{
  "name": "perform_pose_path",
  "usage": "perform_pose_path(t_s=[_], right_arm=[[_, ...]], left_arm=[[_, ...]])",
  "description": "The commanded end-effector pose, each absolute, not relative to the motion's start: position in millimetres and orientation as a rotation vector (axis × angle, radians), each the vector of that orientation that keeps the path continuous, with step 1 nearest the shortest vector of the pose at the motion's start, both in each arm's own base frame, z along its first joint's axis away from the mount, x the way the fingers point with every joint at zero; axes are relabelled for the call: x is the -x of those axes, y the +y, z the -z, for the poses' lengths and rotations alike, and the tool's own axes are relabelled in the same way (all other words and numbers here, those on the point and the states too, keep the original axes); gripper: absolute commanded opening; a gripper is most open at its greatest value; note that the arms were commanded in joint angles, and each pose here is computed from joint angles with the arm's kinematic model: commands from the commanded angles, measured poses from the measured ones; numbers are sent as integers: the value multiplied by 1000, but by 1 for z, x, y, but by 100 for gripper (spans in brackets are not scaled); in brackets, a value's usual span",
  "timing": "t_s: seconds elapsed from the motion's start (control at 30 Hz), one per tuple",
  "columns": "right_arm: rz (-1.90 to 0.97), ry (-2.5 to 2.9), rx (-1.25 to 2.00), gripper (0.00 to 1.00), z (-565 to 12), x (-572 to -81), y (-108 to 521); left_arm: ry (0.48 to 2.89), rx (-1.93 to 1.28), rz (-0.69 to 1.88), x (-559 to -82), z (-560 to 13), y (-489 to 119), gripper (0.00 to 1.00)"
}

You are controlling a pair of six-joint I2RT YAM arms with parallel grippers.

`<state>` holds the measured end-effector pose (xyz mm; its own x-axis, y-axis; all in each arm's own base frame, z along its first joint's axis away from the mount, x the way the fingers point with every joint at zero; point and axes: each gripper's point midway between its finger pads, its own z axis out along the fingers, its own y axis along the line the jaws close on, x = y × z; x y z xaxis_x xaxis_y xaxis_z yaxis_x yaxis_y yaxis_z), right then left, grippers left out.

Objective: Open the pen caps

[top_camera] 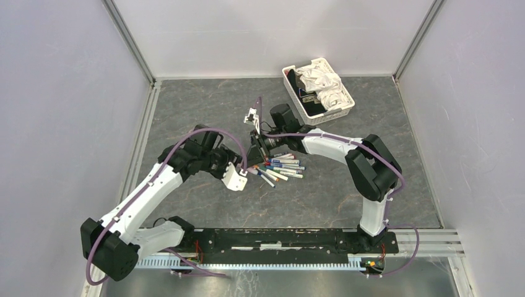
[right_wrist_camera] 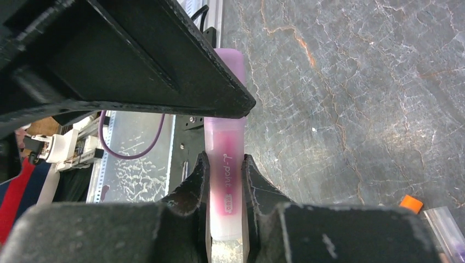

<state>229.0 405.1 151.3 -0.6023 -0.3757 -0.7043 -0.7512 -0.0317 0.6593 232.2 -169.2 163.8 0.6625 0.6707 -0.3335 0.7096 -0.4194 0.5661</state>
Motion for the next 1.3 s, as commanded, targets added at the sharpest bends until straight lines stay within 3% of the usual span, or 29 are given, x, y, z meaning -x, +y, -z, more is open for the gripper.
perform_pose_path(t_s=[0.0, 0.13, 0.2, 0.3, 0.4, 0.5, 0.57, 0.7, 0.8, 1.07, 1.27], right_arm=[[-1702, 1802, 1225, 1, -186, -225, 408], [-1711, 1806, 1218, 4, -184, -223, 408], [-1721, 1800, 1208, 21, -186, -222, 410], [-1731, 1791, 1209, 40, -187, -216, 414], [-1741, 1796, 1223, 47, -184, -212, 417], [-1748, 1803, 1227, 49, -181, -211, 419], [-1749, 1805, 1229, 43, -179, -212, 421], [-1703, 1822, 1249, 12, -176, -215, 417], [-1638, 1885, 1260, 0, -163, -216, 404], [-1518, 2077, 1225, 0, -116, -206, 343], [-1415, 2153, 1151, 0, -101, -210, 315]], left_arm=[[999, -2250, -11, -234, -162, -164, 50], [980, -2231, -38, -237, -166, -167, 21], [968, -2212, -39, -236, -169, -170, 12], [952, -2182, -35, -235, -174, -175, 6], [954, -2163, -39, -236, -178, -178, 3], [962, -2139, -36, -238, -183, -181, 2], [959, -2132, -37, -238, -185, -181, 2], [963, -2151, -64, -238, -184, -176, 2], [1015, -2160, -116, -247, -180, -169, 2], [1161, -2099, -337, -304, -177, -115, 2], [1225, -2048, -391, -320, -175, -100, 2]])
